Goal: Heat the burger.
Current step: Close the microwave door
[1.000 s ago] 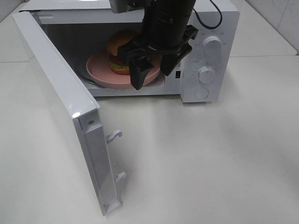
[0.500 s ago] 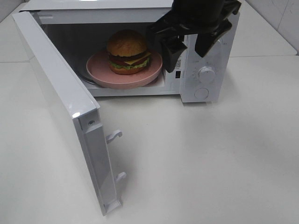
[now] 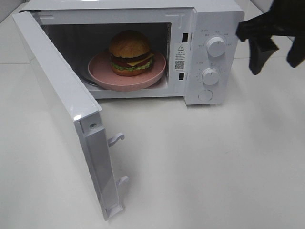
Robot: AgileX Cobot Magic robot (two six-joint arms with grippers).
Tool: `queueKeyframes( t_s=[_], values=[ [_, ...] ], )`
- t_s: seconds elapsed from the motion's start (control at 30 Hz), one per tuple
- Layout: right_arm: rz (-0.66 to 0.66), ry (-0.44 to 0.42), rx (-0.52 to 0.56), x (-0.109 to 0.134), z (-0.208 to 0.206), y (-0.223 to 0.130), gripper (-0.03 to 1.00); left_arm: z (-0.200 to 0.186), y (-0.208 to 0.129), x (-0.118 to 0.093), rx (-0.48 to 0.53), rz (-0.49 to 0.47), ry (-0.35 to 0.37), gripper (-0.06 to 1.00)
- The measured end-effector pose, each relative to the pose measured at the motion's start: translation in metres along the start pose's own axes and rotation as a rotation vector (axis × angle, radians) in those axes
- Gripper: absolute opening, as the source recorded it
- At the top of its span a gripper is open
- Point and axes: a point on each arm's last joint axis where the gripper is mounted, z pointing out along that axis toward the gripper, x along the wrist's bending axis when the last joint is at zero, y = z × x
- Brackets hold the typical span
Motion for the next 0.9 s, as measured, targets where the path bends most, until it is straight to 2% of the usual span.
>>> queueKeyframes(
  t_s=[0.2, 0.33, 0.53, 0.6, 0.67, 0.9],
  values=[
    [0.076, -0.026, -0.033, -0.028, -0.021, -0.029, 0.67, 0.000, 0.000, 0.000, 0.000, 0.000, 0.000, 0.00],
    [0.078, -0.029, -0.046, -0.030, -0.030, -0.046, 0.67, 0.000, 0.000, 0.000, 0.000, 0.000, 0.000, 0.00],
    [0.098, -0.031, -0.051, -0.031, -0.039, -0.092, 0.67, 0.000, 0.000, 0.000, 0.000, 0.000, 0.000, 0.00],
    [0.098, -0.031, -0.048, -0.031, -0.039, -0.100, 0.67, 0.000, 0.000, 0.000, 0.000, 0.000, 0.000, 0.00],
    [0.096, -0.032, -0.030, -0.031, -0.034, -0.129, 0.67, 0.000, 0.000, 0.000, 0.000, 0.000, 0.000, 0.00],
    [0.093, -0.034, 0.004, -0.030, -0.022, -0.171, 0.67, 0.000, 0.000, 0.000, 0.000, 0.000, 0.000, 0.00]
  ],
)
